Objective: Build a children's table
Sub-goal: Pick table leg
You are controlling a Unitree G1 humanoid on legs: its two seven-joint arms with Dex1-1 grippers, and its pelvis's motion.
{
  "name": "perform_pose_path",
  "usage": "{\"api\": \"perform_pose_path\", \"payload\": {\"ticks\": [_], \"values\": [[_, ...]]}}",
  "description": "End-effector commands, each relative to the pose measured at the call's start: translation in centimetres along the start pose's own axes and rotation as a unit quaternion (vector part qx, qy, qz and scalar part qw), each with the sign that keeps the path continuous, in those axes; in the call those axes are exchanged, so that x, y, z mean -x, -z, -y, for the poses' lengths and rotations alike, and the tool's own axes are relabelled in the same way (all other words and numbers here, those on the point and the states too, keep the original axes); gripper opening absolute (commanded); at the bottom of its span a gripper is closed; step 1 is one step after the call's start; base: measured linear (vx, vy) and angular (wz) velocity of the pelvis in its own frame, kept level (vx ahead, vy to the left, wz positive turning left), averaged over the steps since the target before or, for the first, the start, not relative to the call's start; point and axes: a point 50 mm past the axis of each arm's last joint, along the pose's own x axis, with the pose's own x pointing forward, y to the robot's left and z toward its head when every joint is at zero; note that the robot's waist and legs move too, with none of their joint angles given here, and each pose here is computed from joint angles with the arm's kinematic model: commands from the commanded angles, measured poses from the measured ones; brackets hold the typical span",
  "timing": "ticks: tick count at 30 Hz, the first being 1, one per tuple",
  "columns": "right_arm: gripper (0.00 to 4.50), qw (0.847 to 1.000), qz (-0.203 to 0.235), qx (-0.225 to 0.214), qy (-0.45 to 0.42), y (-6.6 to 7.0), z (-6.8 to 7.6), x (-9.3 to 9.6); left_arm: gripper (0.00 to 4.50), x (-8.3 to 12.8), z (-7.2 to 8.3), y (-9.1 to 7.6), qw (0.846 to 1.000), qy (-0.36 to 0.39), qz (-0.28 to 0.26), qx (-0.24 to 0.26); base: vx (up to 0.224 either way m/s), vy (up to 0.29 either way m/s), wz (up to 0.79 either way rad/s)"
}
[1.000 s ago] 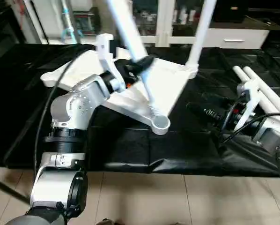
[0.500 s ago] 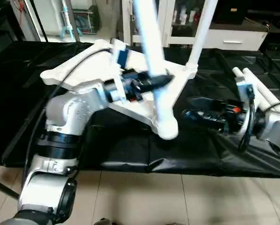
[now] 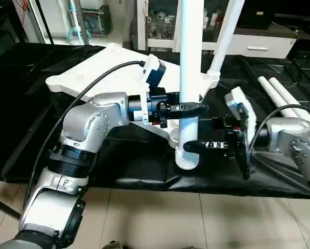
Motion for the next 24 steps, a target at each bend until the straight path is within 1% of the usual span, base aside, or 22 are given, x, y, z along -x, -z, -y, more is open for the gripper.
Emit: {"api": "perform_pose_path", "payload": {"ticks": [1, 2, 3, 5, 7, 8, 9, 11, 12, 14, 19, 21, 24], "values": [[4.1, 1.0, -0.004, 0.018, 0.003, -0.4, 0.1, 0.1, 1.87, -0.5, 0.6, -1.1, 0.999, 0.02, -0.005, -0.034, 0.0, 0.0, 0.0], [4.01, 1.0, -0.003, 0.019, 0.001, -0.5, 0.1, 0.0, 1.87, -0.5, 0.6, -1.1, 0.999, 0.023, -0.006, -0.035, 0.0, 0.0, 0.0], [3.76, 1.0, -0.002, 0.02, 0.0, -0.5, 0.1, -0.1, 1.87, -0.5, 0.6, -1.1, 0.999, 0.025, -0.008, -0.035, 0.0, 0.0, 0.0], [3.76, 1.0, -0.004, 0.022, -0.002, -0.5, 0.1, -0.2, 1.87, -0.6, 0.7, -1.0, 0.999, 0.031, -0.011, -0.037, 0.0, 0.0, 0.0], [3.56, 1.0, -0.004, 0.023, -0.004, -0.5, 0.2, -0.3, 1.87, -0.7, 0.7, -1.0, 0.999, 0.033, -0.012, -0.038, 0.0, 0.0, 0.0], [3.56, 1.0, -0.005, 0.024, -0.007, -0.5, 0.1, -0.4, 1.87, -0.8, 0.7, -1.0, 0.999, 0.034, -0.012, -0.038, 0.0, 0.0, 0.0], [3.37, 1.0, -0.006, 0.024, -0.008, -0.4, 0.1, -0.4, 1.87, -0.8, 0.7, -1.0, 0.999, 0.035, -0.012, -0.038, 0.0, 0.0, 0.0], [3.31, 1.0, -0.007, 0.024, -0.013, -0.3, 0.1, -0.6, 1.87, -1.0, 0.7, -1.0, 0.999, 0.035, -0.012, -0.038, 0.0, 0.0, 0.0], [3.09, 1.0, -0.007, 0.024, -0.014, -0.2, 0.0, -0.7, 1.87, -1.0, 0.7, -1.0, 0.999, 0.036, -0.012, -0.038, 0.0, 0.0, 0.0], [2.93, 1.0, -0.006, 0.024, -0.018, -0.2, 0.0, -0.8, 1.87, -1.1, 0.6, -0.9, 0.999, 0.036, -0.011, -0.038, 0.0, 0.0, 0.0], [2.89, 0.999, -0.003, 0.029, -0.029, -0.1, -0.2, -1.3, 1.87, -1.3, 0.6, -0.8, 0.999, 0.036, -0.009, -0.035, 0.0, 0.0, 0.0], [3.16, 0.999, -0.004, 0.029, -0.033, 0.0, -0.3, -1.5, 1.87, -1.3, 0.6, -0.8, 0.999, 0.037, -0.01, -0.036, 0.0, 0.0, 0.0], [3.33, 0.999, -0.006, 0.029, -0.036, 0.0, -0.3, -1.6, 1.87, -1.2, 0.6, -0.8, 0.999, 0.037, -0.011, -0.037, 0.0, 0.0, 0.0]]}}
